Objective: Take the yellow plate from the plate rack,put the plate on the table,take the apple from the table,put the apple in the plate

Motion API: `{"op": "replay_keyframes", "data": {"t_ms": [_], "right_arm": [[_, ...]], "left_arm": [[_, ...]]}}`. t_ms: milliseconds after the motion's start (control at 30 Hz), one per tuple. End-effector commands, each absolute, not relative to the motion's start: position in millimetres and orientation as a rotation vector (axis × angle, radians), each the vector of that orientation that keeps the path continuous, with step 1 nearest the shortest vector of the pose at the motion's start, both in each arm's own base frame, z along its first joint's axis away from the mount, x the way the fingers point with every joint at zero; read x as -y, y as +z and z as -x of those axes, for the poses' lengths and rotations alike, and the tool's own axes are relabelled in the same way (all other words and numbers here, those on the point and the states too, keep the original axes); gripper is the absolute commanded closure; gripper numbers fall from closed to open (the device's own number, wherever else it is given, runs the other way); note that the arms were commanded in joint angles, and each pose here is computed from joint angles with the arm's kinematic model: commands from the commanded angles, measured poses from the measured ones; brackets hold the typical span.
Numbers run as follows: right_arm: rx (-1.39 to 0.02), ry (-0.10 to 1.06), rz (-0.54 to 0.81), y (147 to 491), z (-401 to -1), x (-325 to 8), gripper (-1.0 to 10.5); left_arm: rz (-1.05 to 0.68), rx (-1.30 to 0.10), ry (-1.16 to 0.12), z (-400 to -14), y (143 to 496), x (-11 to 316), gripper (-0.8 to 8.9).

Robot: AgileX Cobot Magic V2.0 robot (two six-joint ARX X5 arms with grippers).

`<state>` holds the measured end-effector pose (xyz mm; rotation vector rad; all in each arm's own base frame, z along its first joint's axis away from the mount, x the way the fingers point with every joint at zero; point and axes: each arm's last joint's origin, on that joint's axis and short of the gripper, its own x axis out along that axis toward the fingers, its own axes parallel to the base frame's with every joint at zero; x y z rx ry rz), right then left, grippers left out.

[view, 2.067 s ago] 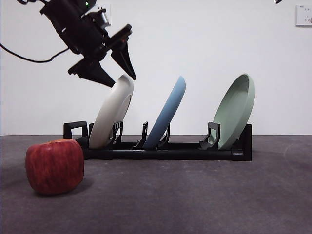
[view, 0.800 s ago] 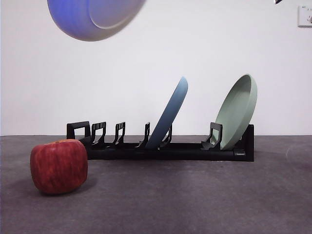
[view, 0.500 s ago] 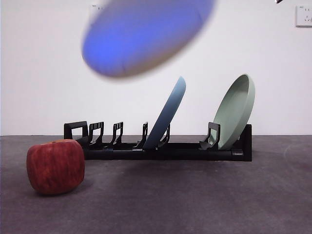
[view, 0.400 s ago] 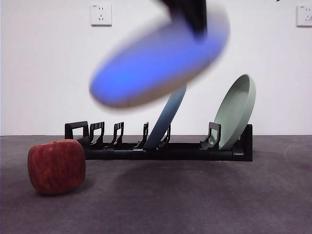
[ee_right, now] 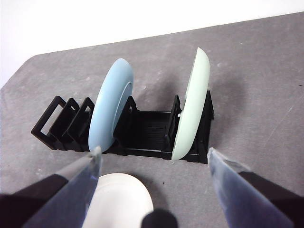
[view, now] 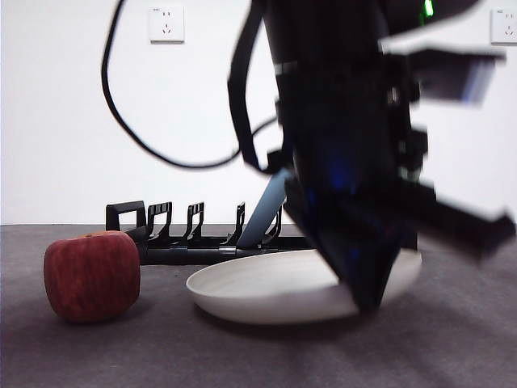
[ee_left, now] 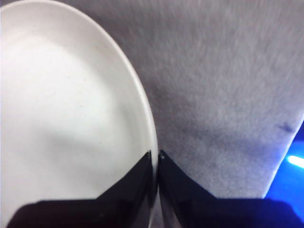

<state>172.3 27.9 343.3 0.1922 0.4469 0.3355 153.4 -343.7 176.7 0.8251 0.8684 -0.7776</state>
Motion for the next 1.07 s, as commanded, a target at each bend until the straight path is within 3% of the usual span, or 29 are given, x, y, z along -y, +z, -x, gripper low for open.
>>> {"op": "replay_keyframes", "data": {"t_ms": [33,100,200,233,367,600,833,1067], "right_arm": [[-0.43,0.338,-0.179,346,-172,-28,5.6],[-0.43,0.341,-0.179,346,-172,-28,5.6],[-0.43,0.346,-0.177,346,-172,-28,5.6],[-0.429,0.348,-0.17,346,-172,-28,5.6],[-0.425,0.376,-0.169,348,-171,-29,5.6],[-0.41,0.584,-0.195,361,-170,-37,5.6],[-0.49,0.784,-0.139,366,-179,-76,4.7],[-0.618,0.938,0.01,352,-191,-145,4.7]], "left_arm": [[-0.862,-0.915,-0.774,-154,162,343,8.13],[-0.852,-0.937,-0.794,-154,161,343,7.38],[-0.812,-0.951,-0.823,-153,164,344,4.49],[-0.798,-0.95,-0.815,-153,166,343,4.23],[-0.725,-0.898,-0.816,-151,196,336,4.28],[-0.457,-0.627,-0.805,-131,311,286,4.36],[-0.294,-0.332,-0.516,-102,400,184,4.36],[-0.132,-0.157,-0.279,-68,436,93,4.36]]}}
